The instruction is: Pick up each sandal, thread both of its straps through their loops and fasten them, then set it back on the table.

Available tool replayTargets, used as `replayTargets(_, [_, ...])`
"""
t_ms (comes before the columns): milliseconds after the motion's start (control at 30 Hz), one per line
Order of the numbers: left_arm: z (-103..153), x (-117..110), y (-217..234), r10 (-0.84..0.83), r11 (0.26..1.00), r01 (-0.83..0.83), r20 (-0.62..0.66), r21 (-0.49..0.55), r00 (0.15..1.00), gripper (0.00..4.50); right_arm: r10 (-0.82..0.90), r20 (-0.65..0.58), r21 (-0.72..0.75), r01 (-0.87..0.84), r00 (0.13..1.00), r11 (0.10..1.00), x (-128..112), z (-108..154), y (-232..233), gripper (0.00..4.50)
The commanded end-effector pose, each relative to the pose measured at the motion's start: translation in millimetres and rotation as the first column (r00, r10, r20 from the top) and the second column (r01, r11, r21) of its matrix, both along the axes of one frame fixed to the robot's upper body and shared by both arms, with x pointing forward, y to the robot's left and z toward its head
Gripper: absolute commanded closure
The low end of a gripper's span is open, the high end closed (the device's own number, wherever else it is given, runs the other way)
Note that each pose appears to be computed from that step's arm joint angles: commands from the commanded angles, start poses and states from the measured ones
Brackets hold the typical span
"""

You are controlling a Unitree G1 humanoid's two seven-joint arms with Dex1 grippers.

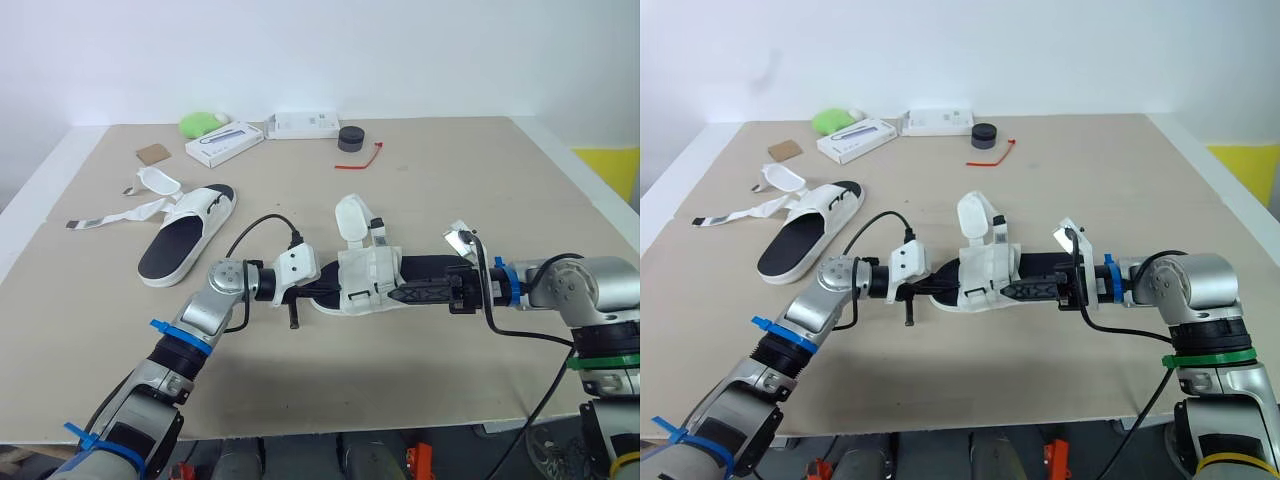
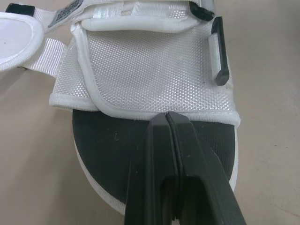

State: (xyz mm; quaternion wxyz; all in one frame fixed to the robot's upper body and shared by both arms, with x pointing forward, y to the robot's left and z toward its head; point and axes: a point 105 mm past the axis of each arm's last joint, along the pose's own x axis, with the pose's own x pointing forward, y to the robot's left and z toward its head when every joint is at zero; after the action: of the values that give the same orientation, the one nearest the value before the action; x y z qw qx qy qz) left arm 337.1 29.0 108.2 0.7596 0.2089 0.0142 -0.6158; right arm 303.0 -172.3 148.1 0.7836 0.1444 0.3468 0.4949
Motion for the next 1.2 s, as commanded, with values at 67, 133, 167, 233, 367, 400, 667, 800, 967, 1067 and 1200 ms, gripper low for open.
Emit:
replayTargets(67, [-36.7, 0.2, 14.4, 0.067, 0.994, -0.059, -0.086, 0.095, 0.994, 4.50, -0.018, 0.138, 0.042, 0.013, 0.990, 0.999, -2.0, 40.6, -19.0, 1.55])
replayTargets(133, [-36.8, -0.9, 13.9, 0.064, 0.994, -0.056, -0.089, 0.089, 0.994, 4.50, -0.011, 0.168, 0.048, 0.003, 0.986, 0.999, -5.0, 52.7, -26.9, 1.55])
replayTargets(167, [-36.4, -1.8, 13.4, 0.060, 0.995, -0.052, -0.093, 0.083, 0.994, 4.50, -0.013, 0.189, 0.045, 0.005, 0.982, 0.999, -4.0, 59.8, -31.5, 1.55])
replayTargets(233, [-35.9, -3.7, 12.5, 0.050, 0.996, -0.042, -0.099, 0.076, 0.994, 4.50, -0.031, 0.222, 0.040, 0.023, 0.975, 0.999, 3.7, 70.4, -35.7, 1.55])
replayTargets(367, [-35.1, -6.0, 11.5, 0.026, 0.997, -0.019, -0.096, 0.077, 0.995, 4.50, -0.069, 0.284, -0.001, 0.072, 0.956, 0.997, 38.9, 79.5, -28.1, 1.55])
replayTargets(400, [-34.9, -6.2, 11.4, 0.022, 0.997, -0.015, -0.094, 0.079, 0.995, 4.50, -0.075, 0.292, -0.025, 0.086, 0.953, 0.996, 50.6, 77.5, -24.0, 1.55])
replayTargets(667, [-32.3, -7.2, 13.6, 0.013, 0.997, -0.006, -0.076, 0.081, 0.997, 4.50, -0.021, 0.264, -0.074, 0.042, 0.964, 0.996, 95.1, 66.8, 15.1, 1.55])
replayTargets(800, [-29.9, -8.4, 16.9, 0.019, 0.997, -0.013, -0.067, 0.082, 0.998, 4.50, 0.050, 0.263, -0.087, -0.028, 0.963, 0.996, 101.7, 65.9, 38.7, 1.55])
replayTargets(967, [-28.0, -11.4, 20.5, 0.028, 0.996, -0.023, -0.060, 0.084, 0.998, 4.50, 0.087, 0.262, -0.099, -0.063, 0.961, 0.993, 105.9, 61.2, 55.7, 1.55])
replayTargets(1067, [-27.8, -13.2, 23.0, 0.037, 0.996, -0.032, -0.059, 0.087, 0.998, 4.50, 0.093, 0.266, -0.100, -0.068, 0.960, 0.993, 108.6, 58.9, 65.7, 1.55])
replayTargets(1200, [-29.1, -16.5, 26.1, 0.039, 0.994, -0.033, -0.055, 0.108, 0.998, 4.50, 0.089, 0.281, -0.074, -0.071, 0.956, 0.995, 112.0, 60.4, 81.3, 1.55])
